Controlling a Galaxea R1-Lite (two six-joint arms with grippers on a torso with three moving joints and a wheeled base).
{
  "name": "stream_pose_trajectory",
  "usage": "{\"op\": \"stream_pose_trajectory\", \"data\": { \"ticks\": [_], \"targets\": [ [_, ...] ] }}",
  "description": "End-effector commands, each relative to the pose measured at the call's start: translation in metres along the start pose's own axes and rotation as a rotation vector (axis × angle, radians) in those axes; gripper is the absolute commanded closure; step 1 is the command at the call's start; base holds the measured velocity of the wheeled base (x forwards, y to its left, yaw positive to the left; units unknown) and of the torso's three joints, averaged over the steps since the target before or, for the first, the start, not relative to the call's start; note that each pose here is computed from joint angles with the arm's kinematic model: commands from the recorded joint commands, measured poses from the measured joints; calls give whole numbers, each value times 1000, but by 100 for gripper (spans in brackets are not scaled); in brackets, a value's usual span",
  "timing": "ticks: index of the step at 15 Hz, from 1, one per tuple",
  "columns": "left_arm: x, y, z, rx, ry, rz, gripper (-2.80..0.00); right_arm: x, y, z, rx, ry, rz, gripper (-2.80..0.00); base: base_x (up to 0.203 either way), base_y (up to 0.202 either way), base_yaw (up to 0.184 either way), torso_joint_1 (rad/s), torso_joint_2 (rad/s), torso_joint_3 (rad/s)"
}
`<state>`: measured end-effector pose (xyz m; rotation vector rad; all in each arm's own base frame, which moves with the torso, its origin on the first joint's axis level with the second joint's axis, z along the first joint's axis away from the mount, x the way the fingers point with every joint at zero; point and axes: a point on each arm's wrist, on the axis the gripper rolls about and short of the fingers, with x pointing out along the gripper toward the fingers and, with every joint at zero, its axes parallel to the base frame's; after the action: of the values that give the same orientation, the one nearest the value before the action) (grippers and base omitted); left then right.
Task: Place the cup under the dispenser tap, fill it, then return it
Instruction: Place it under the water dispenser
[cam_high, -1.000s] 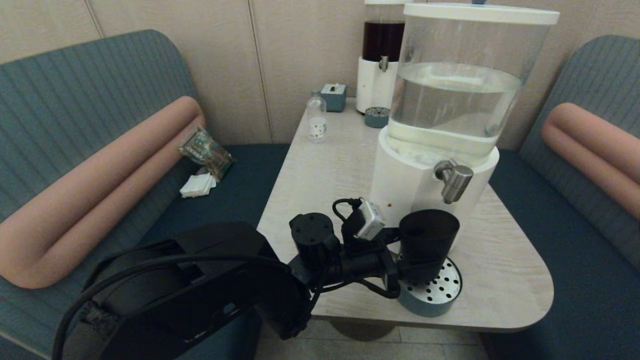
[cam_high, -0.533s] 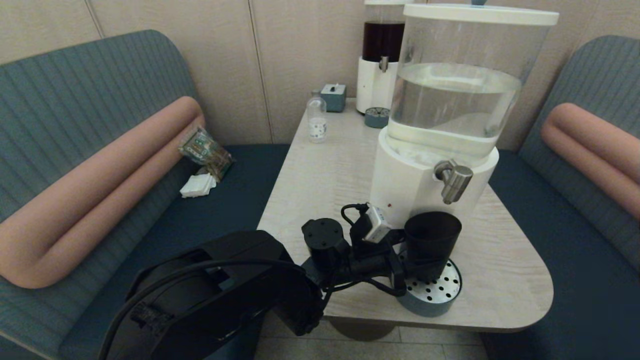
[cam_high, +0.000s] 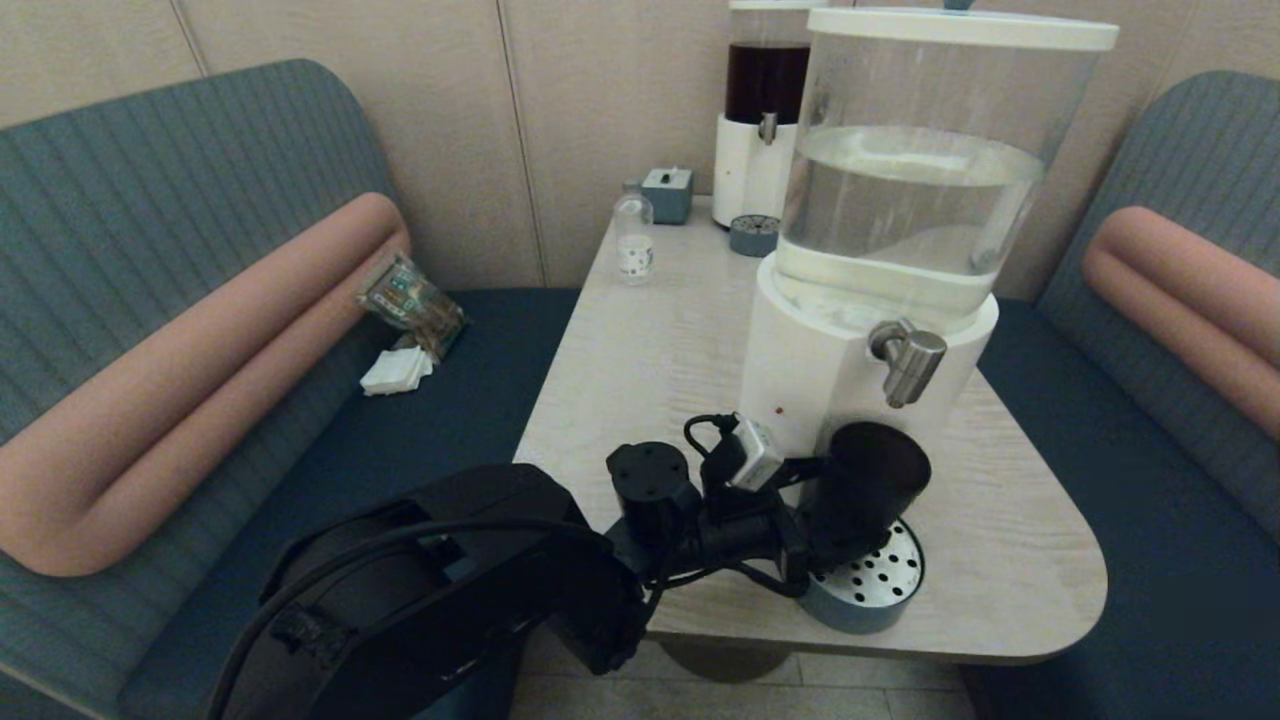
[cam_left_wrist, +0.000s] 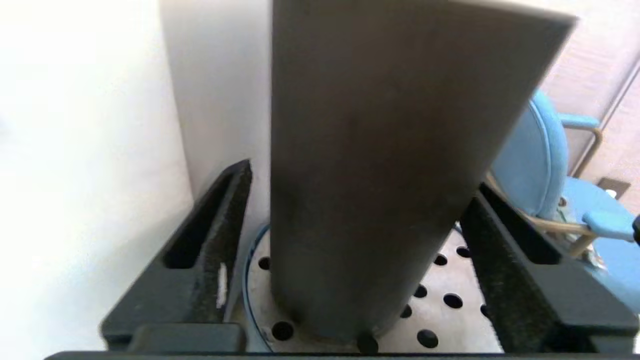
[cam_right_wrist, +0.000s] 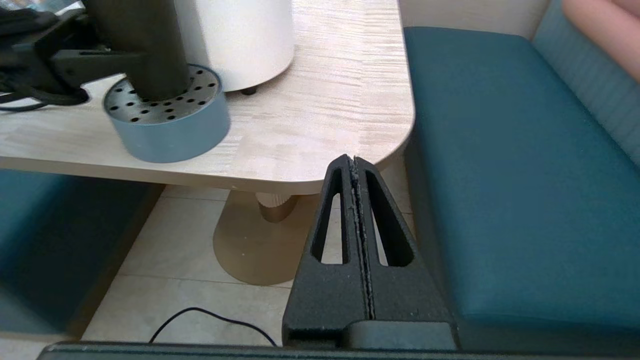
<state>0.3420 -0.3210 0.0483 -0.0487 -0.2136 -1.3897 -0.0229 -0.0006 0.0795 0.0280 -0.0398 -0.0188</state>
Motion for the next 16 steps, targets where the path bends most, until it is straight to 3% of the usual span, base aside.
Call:
{"op": "stream_pose_trajectory", "data": {
  "ticks": [1,9,13,14,15,16],
  "targets": [
    [0,-1,12,18,-24,-4,-280,1,0,-4,0,12,1,0,0,0,0,0,0,0],
    [-36,-31,48,-26,36,0,-280,1,0,-4,0,12,1,0,0,0,0,0,0,0],
    [-93,-76,95,-69,95,24,-280,1,0,-4,0,12,1,0,0,0,0,0,0,0],
    [-111,-90,110,-70,97,32,-65,1,0,-4,0,12,1,0,0,0,0,0,0,0],
    [-130,-103,122,-73,102,49,0,1,0,-4,0,12,1,0,0,0,0,0,0,0],
    [-144,-114,134,-63,91,74,0,1,0,-4,0,12,2,0,0,0,0,0,0,0]
  ]
}}
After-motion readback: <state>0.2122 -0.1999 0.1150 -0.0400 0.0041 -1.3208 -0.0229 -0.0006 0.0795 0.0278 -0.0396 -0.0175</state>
